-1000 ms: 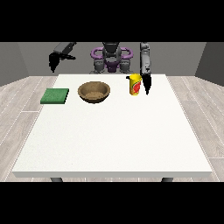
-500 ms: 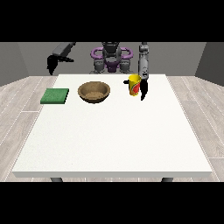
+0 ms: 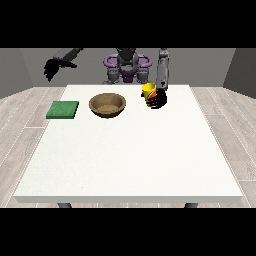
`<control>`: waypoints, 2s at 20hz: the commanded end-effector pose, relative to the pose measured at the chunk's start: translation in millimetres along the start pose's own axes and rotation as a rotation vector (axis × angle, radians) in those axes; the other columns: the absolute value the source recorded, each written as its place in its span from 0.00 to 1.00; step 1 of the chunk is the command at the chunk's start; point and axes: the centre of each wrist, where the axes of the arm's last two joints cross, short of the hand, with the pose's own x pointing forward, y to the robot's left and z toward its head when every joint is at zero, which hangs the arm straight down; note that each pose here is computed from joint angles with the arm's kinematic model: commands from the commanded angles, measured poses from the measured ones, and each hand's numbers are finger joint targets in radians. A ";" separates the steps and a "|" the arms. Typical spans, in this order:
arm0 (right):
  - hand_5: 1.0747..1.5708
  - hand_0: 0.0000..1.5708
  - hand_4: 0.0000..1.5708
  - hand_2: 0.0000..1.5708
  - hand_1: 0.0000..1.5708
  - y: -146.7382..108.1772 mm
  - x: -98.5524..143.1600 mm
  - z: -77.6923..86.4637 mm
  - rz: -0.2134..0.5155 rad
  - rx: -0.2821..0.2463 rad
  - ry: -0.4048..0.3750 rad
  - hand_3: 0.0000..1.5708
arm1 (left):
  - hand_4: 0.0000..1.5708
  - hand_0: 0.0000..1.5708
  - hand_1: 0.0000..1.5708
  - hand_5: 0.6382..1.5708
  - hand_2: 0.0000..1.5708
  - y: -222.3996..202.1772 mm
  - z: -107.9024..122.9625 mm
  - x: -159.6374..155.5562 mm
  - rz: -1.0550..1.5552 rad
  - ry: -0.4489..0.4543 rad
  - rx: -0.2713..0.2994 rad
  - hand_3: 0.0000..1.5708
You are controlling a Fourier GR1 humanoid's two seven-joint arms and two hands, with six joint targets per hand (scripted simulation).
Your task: Pick the cup and pour the ball into the bowl, then pick the bowl and place it on the pad
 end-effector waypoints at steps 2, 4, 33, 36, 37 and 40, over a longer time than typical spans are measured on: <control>1.00 0.00 0.00 0.00 0.00 -17.5 -29.0 36.2 0.000 -0.042 0.171 0.00 | 0.98 0.85 0.85 0.71 1.00 7.4 -5.0 2.6 -0.151 0.119 -0.119 1.00; 1.00 0.00 0.00 0.00 0.00 -9.4 -34.9 31.7 -0.011 -0.057 0.210 0.00 | 1.00 0.88 0.88 0.75 1.00 37.1 -34.6 5.5 -0.312 0.088 -0.150 1.00; 1.00 0.00 0.00 0.00 0.00 -34.7 -43.2 19.0 -0.048 -0.039 0.216 0.00 | 0.90 0.96 0.96 0.79 1.00 -87.1 -167.1 146.7 -1.287 -0.206 -0.313 1.00; 1.00 0.00 0.00 0.00 0.00 -30.7 -55.6 35.1 -0.066 -0.019 0.226 0.00 | 1.00 0.94 0.94 0.61 1.00 -108.1 -148.2 144.8 -1.394 -0.296 -0.430 1.00; 1.00 0.00 0.00 0.00 0.00 -39.8 -43.1 23.1 -0.061 -0.005 0.212 0.00 | 1.00 0.94 0.94 0.49 1.00 -111.6 -147.5 145.3 -1.443 -0.317 -0.454 1.00; 1.00 0.00 0.00 0.00 0.00 -17.1 -53.1 13.5 -0.074 -0.002 0.200 0.00 | 1.00 0.96 0.96 0.43 1.00 -132.5 -139.7 153.9 -1.616 -0.449 -0.495 1.00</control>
